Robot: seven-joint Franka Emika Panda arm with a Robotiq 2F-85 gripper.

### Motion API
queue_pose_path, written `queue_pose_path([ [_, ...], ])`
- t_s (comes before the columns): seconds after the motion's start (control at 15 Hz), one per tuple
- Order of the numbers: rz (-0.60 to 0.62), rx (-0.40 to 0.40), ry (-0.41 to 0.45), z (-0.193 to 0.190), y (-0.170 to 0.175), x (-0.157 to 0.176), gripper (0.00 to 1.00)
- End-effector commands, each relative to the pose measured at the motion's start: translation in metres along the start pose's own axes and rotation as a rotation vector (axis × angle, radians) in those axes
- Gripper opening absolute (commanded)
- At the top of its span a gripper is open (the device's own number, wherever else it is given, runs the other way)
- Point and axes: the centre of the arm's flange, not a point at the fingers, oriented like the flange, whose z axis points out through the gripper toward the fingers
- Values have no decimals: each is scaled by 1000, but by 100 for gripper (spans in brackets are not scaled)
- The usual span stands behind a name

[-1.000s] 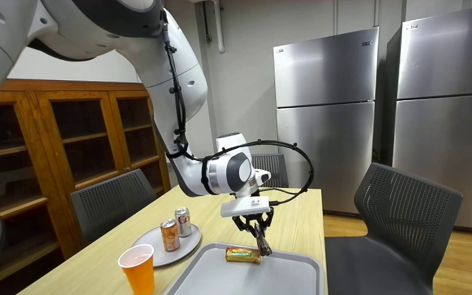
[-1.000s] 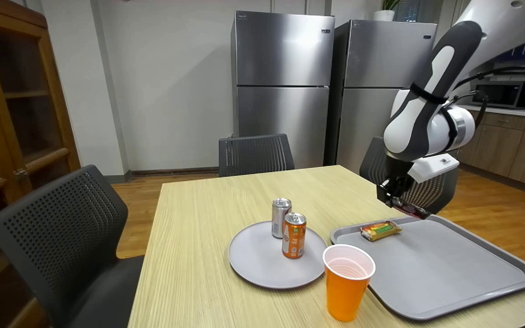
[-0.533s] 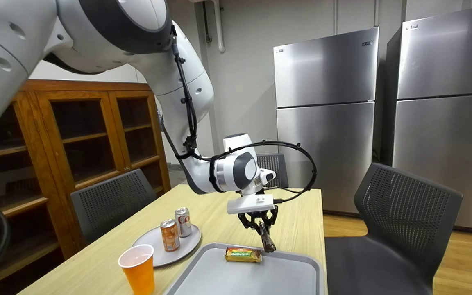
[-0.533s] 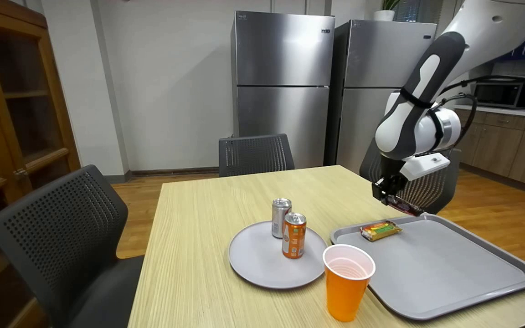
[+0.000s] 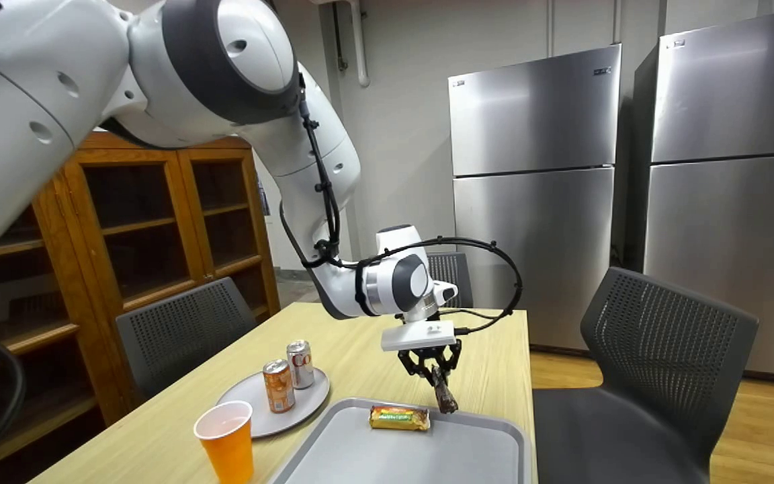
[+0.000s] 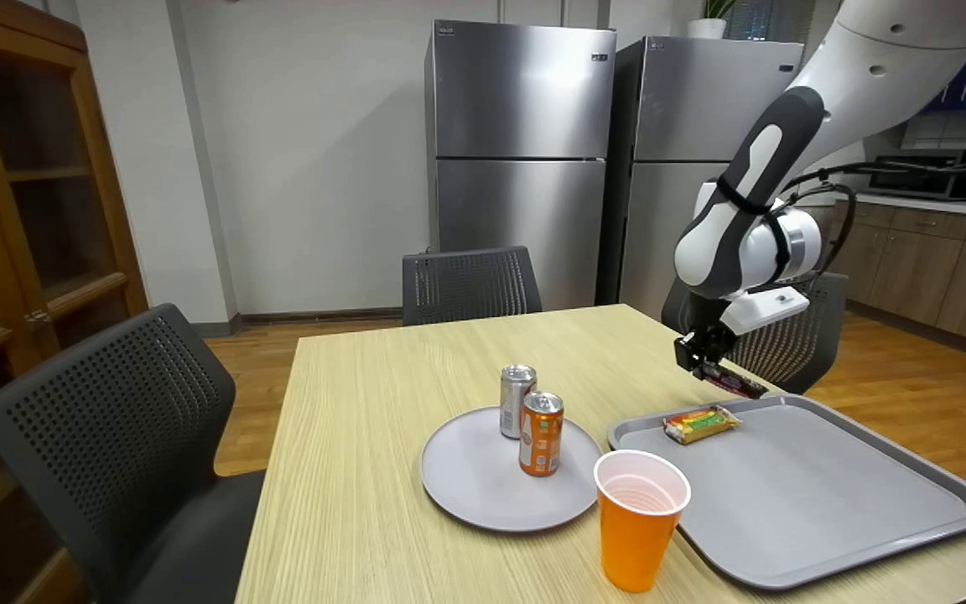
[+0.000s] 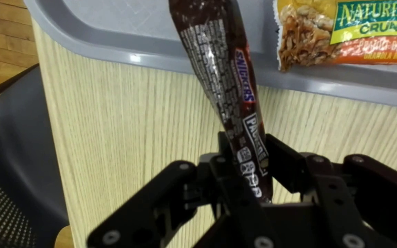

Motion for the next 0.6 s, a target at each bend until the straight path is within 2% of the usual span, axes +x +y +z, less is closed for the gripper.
queue_pose_path([
  [0.0,20,6,-3,10,5,25,7],
  [0.53,-64,-22,24,24,5,46,7],
])
